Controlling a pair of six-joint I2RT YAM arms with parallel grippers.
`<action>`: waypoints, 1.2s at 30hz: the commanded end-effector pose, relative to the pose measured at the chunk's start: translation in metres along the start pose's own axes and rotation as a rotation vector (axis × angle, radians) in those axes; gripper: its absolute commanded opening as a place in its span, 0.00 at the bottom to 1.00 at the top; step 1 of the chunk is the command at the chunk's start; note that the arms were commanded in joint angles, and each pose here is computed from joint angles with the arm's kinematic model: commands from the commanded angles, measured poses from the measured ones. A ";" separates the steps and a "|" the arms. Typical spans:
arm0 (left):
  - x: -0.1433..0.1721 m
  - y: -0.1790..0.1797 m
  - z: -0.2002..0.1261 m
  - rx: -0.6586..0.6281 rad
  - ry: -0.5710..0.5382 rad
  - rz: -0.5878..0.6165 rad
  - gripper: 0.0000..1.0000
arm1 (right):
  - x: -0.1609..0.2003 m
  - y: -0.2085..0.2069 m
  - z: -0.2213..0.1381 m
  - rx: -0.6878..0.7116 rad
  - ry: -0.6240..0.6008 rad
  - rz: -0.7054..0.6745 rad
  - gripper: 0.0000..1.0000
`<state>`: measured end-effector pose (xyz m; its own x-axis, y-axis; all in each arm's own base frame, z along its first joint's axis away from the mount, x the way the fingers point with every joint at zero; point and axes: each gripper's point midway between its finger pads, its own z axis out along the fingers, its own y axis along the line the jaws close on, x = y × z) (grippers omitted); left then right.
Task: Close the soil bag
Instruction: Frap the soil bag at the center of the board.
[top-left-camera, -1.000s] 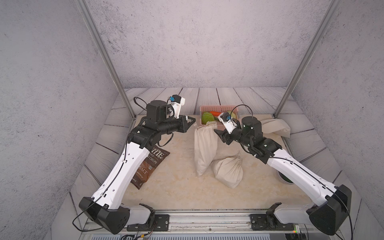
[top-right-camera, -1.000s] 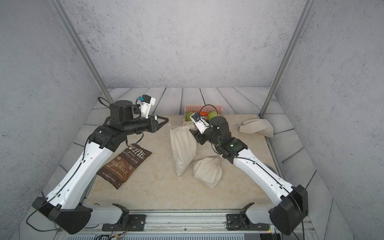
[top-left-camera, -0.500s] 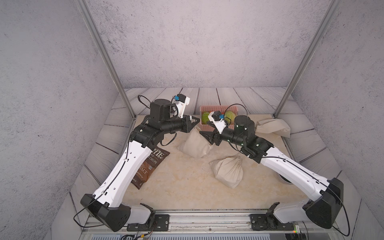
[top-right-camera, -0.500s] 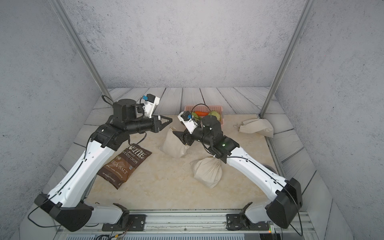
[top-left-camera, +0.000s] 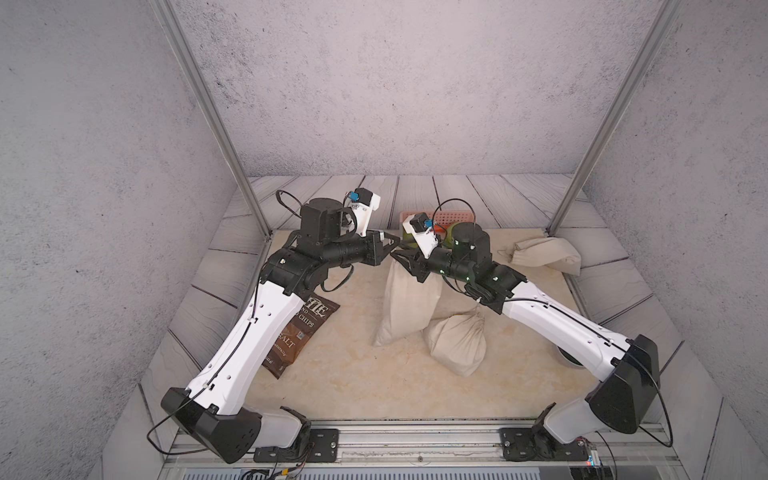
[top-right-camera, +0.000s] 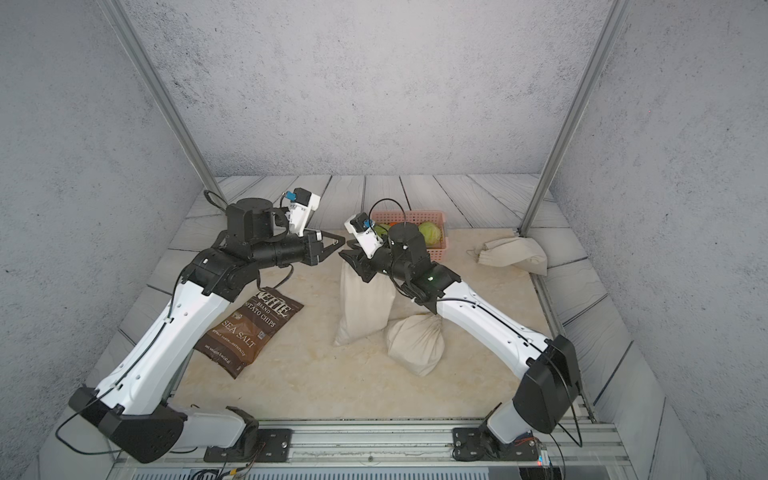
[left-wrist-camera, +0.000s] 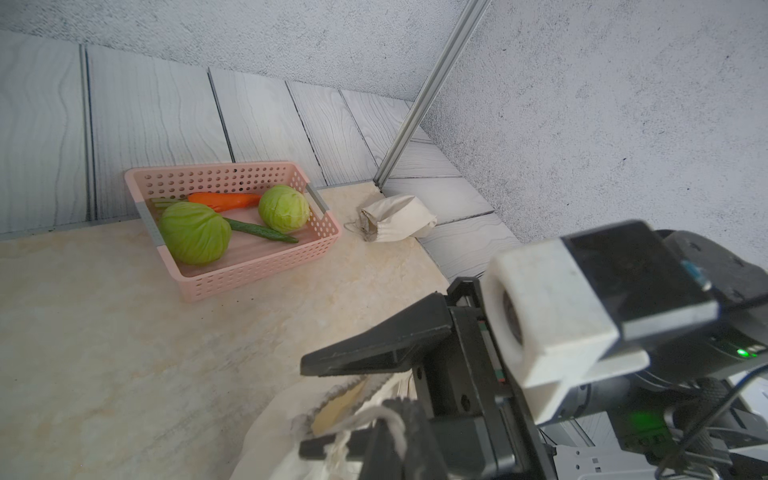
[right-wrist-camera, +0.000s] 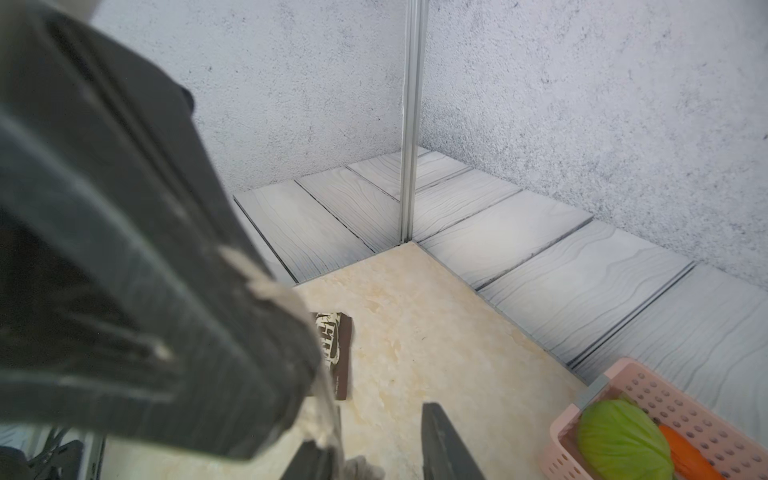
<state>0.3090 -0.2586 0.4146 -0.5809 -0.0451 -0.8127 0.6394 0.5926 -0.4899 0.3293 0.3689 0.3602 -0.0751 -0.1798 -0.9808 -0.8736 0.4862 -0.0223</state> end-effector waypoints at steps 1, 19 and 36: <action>-0.028 -0.025 -0.025 0.031 -0.108 0.082 0.00 | 0.013 -0.006 0.004 0.038 0.063 -0.005 0.23; -0.090 -0.022 -0.149 -0.119 -0.366 0.124 0.00 | 0.119 -0.179 -0.108 0.717 0.509 -0.059 0.14; 0.010 0.067 -0.080 -0.203 -0.180 -0.038 0.00 | 0.187 -0.161 -0.110 0.637 0.579 0.086 0.00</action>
<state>0.3013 -0.1797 0.3735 -0.6458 -0.1116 -0.7553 0.4981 0.6881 -0.5277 0.3861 0.2679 0.2870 -0.1584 -0.4004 -0.9025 -0.6711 0.7141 -0.1991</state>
